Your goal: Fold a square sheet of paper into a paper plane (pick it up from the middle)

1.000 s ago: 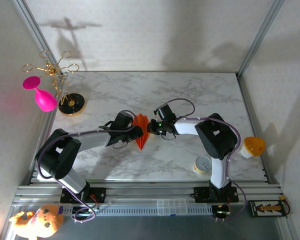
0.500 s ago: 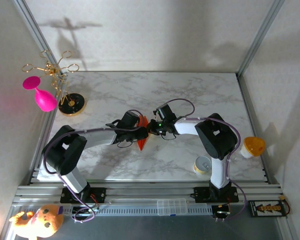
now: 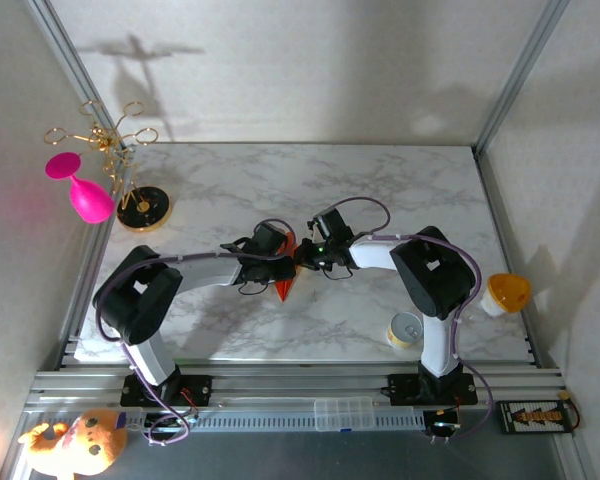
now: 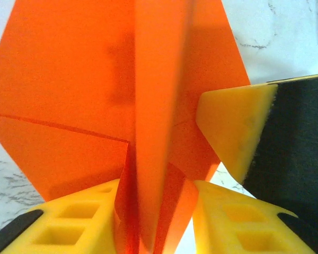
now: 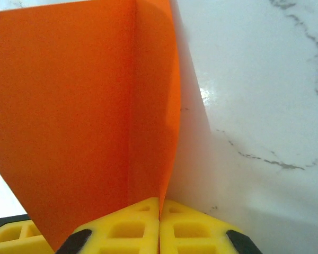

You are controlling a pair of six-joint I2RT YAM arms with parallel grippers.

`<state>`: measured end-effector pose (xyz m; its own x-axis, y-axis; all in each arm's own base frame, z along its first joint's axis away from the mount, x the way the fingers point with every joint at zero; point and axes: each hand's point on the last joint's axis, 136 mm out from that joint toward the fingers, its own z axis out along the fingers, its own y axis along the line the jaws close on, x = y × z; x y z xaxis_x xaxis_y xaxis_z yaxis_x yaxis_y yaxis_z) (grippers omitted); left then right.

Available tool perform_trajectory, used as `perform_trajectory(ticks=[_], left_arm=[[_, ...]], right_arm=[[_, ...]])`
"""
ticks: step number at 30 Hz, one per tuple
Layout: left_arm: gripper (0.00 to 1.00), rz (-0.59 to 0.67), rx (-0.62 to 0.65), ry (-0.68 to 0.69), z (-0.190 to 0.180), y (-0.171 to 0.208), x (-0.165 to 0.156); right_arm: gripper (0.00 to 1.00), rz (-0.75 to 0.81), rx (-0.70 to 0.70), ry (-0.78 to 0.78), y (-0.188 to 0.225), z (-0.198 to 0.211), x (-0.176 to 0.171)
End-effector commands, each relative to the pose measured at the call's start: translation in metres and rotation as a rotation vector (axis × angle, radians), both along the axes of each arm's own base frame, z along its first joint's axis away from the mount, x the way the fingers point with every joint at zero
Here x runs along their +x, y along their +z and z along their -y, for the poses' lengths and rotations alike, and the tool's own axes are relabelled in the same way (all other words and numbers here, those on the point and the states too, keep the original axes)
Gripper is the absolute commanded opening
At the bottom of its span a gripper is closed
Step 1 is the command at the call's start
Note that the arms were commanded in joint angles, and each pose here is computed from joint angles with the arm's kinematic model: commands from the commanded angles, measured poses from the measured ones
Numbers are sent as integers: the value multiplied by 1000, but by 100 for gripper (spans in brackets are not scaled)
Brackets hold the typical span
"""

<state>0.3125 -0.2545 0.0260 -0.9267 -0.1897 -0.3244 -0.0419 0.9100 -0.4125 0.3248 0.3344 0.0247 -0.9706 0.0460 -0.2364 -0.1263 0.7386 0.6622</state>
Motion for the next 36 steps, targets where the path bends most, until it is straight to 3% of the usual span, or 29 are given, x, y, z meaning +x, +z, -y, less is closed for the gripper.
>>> perform_trajectory(ticks=[1, 18, 36], left_arm=[[34, 17, 83, 6, -7, -3, 3], [13, 46, 117, 85, -19, 4, 9], [22, 58, 135, 128, -21, 6, 17]], right_arm=[[8, 4, 51, 15, 20, -10, 2], [11, 5, 37, 9, 18, -8, 2], [12, 6, 37, 10, 17, -8, 2]])
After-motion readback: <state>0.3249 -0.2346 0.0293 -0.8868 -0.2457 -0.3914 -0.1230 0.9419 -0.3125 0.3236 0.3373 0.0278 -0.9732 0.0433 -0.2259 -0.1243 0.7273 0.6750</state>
